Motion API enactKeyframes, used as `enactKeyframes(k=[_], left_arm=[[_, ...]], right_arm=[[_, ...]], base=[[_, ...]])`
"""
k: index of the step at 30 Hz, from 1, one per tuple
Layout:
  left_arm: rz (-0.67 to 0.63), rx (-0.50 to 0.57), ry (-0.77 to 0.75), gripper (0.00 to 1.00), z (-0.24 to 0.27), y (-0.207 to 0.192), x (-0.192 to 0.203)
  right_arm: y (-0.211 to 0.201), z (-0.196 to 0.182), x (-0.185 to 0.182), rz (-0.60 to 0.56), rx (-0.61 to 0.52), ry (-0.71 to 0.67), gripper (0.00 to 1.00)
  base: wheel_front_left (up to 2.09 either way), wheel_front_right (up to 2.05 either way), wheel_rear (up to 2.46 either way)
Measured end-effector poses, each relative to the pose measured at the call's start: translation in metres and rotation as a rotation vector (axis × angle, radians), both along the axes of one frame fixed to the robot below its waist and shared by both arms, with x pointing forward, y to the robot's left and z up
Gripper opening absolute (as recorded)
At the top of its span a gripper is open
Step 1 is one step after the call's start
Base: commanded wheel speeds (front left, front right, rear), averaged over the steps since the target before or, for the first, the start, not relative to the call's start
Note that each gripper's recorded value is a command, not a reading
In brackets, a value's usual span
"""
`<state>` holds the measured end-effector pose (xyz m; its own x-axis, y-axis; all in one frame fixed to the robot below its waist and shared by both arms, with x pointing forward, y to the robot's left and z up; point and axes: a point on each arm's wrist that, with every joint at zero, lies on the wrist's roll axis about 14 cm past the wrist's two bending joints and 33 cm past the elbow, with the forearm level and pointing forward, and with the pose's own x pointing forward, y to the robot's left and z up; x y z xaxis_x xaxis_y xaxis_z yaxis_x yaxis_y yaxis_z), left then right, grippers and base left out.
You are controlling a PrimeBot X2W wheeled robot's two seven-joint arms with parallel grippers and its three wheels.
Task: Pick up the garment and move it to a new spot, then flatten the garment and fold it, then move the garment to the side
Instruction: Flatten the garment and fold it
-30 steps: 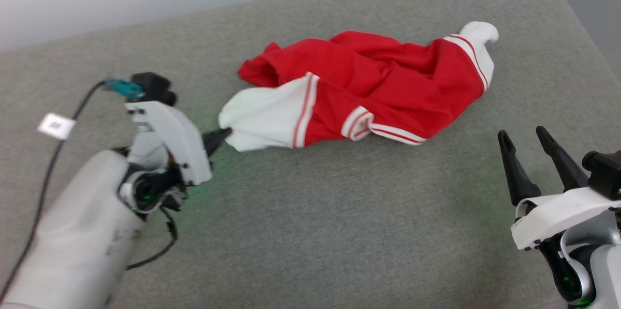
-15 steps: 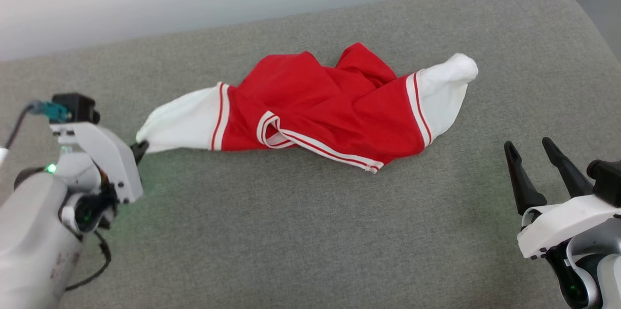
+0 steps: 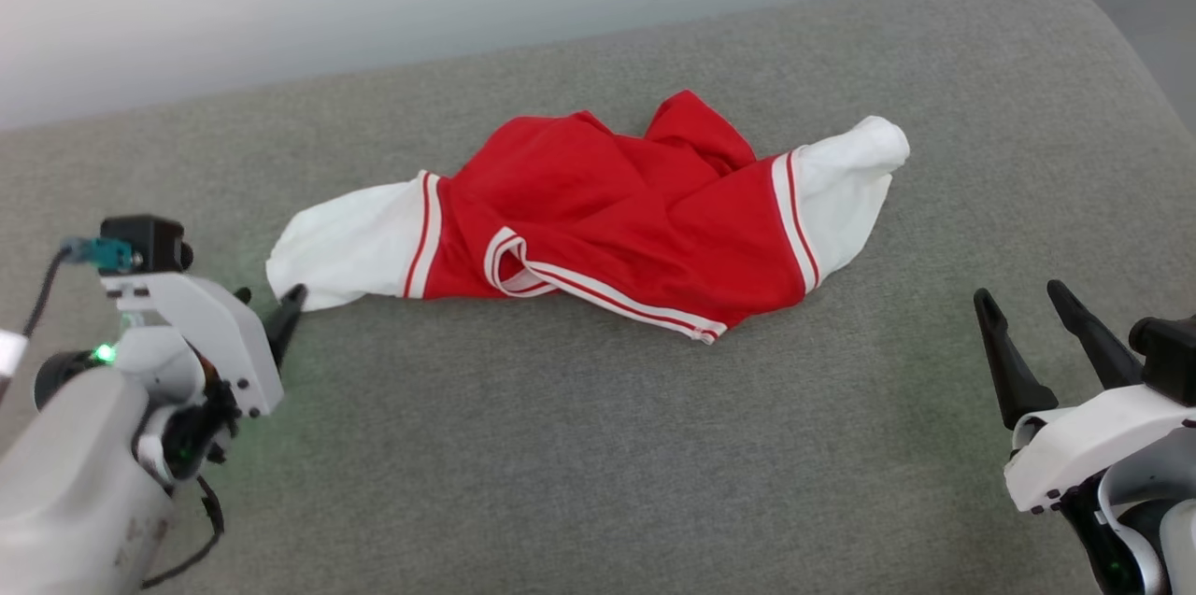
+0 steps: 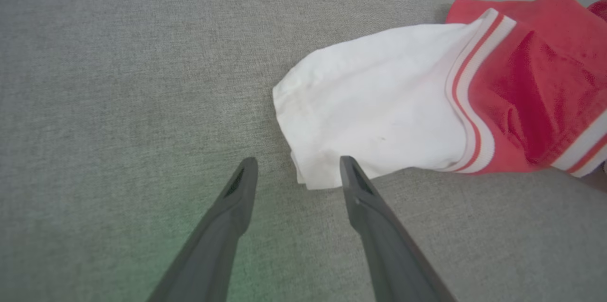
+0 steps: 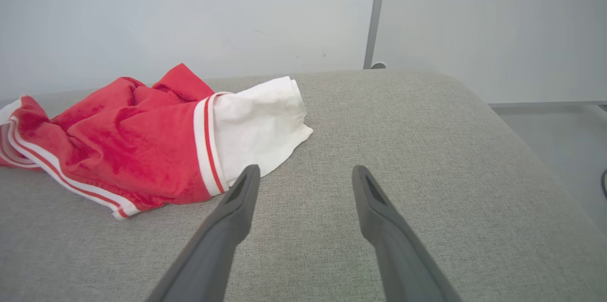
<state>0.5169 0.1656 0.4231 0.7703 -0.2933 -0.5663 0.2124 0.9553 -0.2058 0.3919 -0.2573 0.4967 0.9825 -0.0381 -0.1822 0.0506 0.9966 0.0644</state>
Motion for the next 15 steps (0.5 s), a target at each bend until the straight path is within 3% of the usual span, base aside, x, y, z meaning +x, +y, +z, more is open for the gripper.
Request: enactKeyframes(k=[10,15], left_arm=[[0.005,-0.064,-0.282,1.0,0.028,-0.011,-0.022],[0.083,-0.099,-0.369,1.0,0.028,-0.007,-0.045]], right_arm=[[0.015,-0.008,0.007,0.12,-0.08,0.086,1.0],[0.025,-0.022,0.011,0.228,-0.167,0.188,1.0]], base=[[0.0,0.0,0.0],[0.0,0.0,0.0]])
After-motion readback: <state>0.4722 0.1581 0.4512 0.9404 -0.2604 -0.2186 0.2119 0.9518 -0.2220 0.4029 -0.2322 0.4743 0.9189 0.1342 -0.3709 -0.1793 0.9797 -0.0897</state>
